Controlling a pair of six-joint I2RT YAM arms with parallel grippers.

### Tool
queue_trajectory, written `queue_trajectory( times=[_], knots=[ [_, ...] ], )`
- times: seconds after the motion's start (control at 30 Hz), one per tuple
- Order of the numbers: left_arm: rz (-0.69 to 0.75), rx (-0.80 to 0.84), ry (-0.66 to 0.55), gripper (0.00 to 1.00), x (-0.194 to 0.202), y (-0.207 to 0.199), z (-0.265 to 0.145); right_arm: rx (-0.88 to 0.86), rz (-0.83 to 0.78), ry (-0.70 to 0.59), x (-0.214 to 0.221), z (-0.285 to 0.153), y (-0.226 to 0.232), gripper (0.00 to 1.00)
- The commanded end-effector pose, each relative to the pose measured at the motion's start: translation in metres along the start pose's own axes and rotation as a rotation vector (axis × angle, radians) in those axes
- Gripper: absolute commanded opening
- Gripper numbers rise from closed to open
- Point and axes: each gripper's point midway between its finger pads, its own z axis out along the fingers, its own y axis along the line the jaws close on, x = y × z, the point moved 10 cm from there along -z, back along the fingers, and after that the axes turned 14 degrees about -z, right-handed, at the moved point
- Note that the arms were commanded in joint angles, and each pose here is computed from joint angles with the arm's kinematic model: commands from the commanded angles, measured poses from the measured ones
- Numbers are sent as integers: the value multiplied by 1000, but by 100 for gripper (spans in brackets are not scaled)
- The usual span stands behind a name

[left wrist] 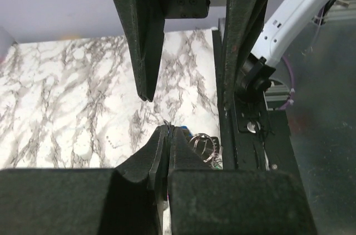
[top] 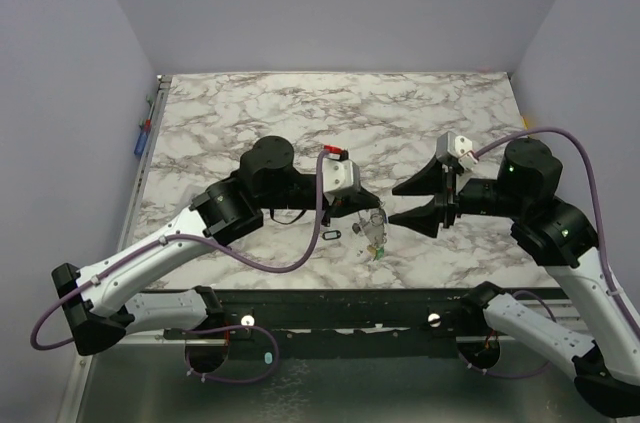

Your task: Put the keys on the keyring

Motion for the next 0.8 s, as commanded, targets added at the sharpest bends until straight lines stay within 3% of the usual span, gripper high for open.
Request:
queue_trajectory(
  times=[0.0, 0.17, 0.77],
  knots=[
    [45, -4, -166, 0, -22, -9, -10, 88, -23, -11, -1, -3, -2, 60],
    [49, 20, -203, 0, -21, -13, -13, 108, -56, -44, -5, -6, -1, 51],
    [34, 101, -218, 0, -21, -22, -14, -96, -85, -56, -11, 5, -2, 42]
  ],
)
